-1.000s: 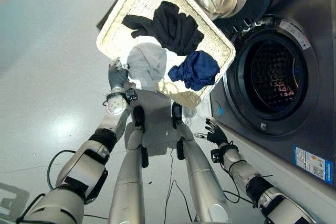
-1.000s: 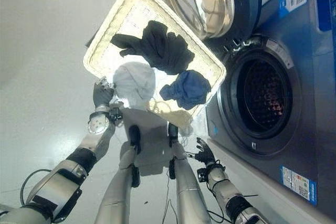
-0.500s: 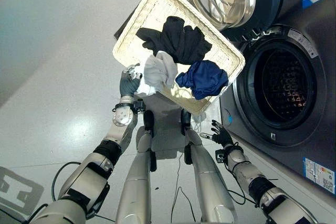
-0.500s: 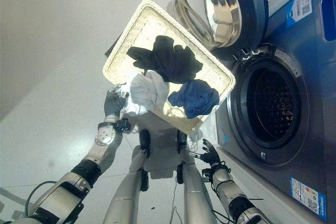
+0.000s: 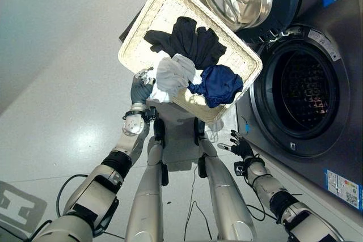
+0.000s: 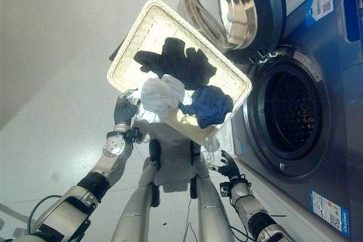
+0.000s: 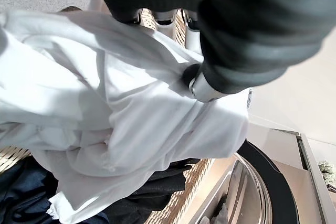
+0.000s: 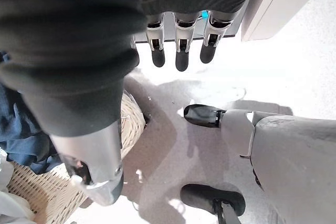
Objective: Put the clothes into the washing machine.
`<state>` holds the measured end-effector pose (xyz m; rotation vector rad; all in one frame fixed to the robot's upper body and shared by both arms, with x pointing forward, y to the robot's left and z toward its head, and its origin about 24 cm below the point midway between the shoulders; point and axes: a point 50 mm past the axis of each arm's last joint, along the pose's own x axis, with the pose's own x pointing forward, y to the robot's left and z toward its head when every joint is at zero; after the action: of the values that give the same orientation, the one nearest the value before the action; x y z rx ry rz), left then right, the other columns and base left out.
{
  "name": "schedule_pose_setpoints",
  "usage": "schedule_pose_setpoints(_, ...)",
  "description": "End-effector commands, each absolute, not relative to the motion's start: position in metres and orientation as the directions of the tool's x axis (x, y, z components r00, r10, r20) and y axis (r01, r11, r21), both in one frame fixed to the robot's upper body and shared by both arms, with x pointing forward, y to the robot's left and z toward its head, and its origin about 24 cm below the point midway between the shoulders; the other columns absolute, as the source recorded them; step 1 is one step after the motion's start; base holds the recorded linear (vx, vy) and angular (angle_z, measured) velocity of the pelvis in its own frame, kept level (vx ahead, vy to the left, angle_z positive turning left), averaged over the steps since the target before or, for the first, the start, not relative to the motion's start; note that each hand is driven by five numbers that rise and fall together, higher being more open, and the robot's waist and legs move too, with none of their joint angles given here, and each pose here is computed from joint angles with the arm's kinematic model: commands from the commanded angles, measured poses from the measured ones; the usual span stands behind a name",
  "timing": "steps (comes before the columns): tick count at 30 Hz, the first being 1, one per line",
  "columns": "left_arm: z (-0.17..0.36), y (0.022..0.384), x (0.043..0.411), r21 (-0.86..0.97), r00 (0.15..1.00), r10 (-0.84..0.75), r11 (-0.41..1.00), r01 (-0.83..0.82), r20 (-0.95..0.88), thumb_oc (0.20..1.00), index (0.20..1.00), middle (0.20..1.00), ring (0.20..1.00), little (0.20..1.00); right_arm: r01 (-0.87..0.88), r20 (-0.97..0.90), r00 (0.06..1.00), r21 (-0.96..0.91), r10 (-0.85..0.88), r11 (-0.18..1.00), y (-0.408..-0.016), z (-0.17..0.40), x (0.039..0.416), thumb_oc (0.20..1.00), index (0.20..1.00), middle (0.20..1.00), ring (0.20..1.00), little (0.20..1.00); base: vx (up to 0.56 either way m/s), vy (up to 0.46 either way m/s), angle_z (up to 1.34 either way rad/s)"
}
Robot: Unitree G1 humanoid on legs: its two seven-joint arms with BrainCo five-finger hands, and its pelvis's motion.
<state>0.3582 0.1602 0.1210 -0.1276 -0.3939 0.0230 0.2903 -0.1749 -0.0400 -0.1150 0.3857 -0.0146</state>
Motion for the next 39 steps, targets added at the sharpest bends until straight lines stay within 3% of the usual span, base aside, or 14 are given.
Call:
schedule_pose_setpoints(1, 0.156, 0.139, 0.358, -0.180, 0.847, -0.002, 0.977, 0.115, 0.531, 0.200, 0.200, 0.200, 0.200, 0.200, 0.010, -0.352, 0.934, -0.154, -0.064, 0.988, -0.198, -0.038, 0.282, 1.000, 1.000, 1.000, 1.000, 1.000, 0.00, 0.000, 0.00)
schedule_pose_setpoints(7, 0.159, 0.137, 0.351, -0.228, 0.825, -0.057, 0.948, 0.221, 0.563, 0.200, 0.200, 0.200, 0.200, 0.200, 0.017, -0.299, 0.953, -0.114, -0.051, 0.993, -0.196, -0.030, 0.283, 1.000, 1.000, 1.000, 1.000, 1.000, 0.00, 0.000, 0.00)
schedule_pose_setpoints(13, 0.162, 0.131, 0.320, -0.247, 0.748, -0.169, 0.878, 0.410, 0.642, 0.200, 0.200, 0.200, 0.200, 0.200, -0.016, -0.116, 0.993, -0.002, 0.016, 1.000, -0.182, 0.000, 0.277, 1.000, 1.000, 1.000, 1.000, 1.000, 0.00, 0.000, 0.00)
schedule_pose_setpoints(25, 0.163, 0.158, 0.287, -0.283, 0.694, -0.171, 0.825, 0.489, 0.700, 0.200, 0.200, 0.200, 0.200, 0.200, -0.084, 0.046, 0.996, 0.048, 0.082, 0.995, -0.169, 0.033, 0.272, 1.000, 1.000, 1.000, 1.000, 1.000, 0.01, 0.005, 0.00)
schedule_pose_setpoints(32, 0.164, 0.162, 0.280, -0.293, 0.706, -0.190, 0.813, 0.503, 0.683, 0.200, 0.200, 0.200, 0.200, 0.200, -0.030, 0.225, 0.973, -0.093, 0.050, 0.995, -0.167, 0.062, 0.269, 1.000, 1.000, 1.000, 1.000, 1.000, 0.05, 0.029, -0.03)
schedule_pose_setpoints(39, 0.154, 0.153, 0.274, -0.295, 0.720, -0.269, 0.779, 0.553, 0.640, 0.200, 0.200, 0.200, 0.200, 0.200, -0.165, 0.316, 0.922, -0.196, 0.222, 0.967, -0.150, 0.087, 0.267, 1.000, 1.000, 1.000, 1.000, 1.000, 0.09, 0.027, -0.06)
